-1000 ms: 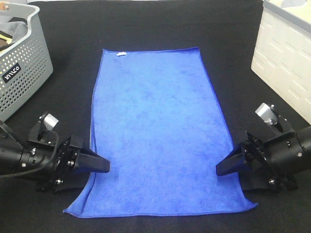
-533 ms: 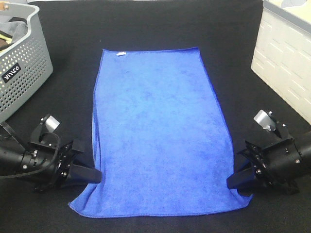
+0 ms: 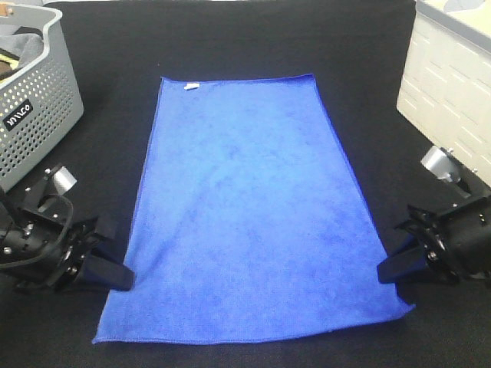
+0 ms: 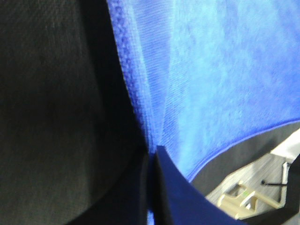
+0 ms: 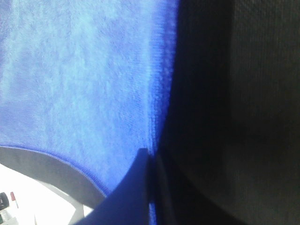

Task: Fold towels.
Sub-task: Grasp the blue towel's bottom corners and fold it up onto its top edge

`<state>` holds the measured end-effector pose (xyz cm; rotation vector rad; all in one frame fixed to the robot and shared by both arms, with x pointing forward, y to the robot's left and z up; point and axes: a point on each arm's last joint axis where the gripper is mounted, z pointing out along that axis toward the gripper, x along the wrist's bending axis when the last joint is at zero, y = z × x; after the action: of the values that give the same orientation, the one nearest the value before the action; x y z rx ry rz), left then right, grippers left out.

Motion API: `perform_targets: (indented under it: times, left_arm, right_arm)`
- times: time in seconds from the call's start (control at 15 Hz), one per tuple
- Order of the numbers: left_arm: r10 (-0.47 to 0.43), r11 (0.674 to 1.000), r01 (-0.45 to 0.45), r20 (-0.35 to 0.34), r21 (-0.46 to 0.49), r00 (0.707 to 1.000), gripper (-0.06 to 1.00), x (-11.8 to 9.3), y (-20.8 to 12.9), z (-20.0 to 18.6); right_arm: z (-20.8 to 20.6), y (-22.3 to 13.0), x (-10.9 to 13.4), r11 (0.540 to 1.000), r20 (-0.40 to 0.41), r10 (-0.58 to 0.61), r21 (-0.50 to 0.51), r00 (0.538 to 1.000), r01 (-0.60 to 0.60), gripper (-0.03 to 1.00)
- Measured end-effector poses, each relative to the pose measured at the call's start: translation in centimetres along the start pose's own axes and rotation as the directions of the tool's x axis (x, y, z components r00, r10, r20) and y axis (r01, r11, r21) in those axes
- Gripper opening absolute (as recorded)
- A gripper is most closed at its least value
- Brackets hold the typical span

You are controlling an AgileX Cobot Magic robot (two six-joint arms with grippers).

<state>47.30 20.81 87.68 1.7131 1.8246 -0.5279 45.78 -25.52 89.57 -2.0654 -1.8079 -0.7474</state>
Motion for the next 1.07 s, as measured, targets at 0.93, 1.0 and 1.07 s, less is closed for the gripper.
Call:
perform_targets:
  times: [0.93, 1.0, 1.07]
  left_arm:
    - [0.013, 0.998, -0.018, -0.091, -0.059, 0.996, 0.0, -0.8, -4.0, -3.9]
    - [0.015, 0.995, -0.024, -0.09, -0.099, 0.996, 0.0, -1.3, -2.8, -4.2]
    - [0.018, 0.99, -0.03, -0.086, -0.135, 0.996, 0.0, -1.9, -1.5, -4.5]
  right_arm:
    - [-3.0, -4.7, 1.2, 0.996, -0.019, -0.03, -0.09, 0.999, 0.028, 0.0]
    - [-3.6, -3.4, 1.8, 0.99, -0.025, -0.052, -0.129, 0.998, 0.048, 0.0]
    - [-4.3, -1.7, 2.6, 0.983, -0.029, -0.073, -0.173, 0.997, 0.067, 0.0]
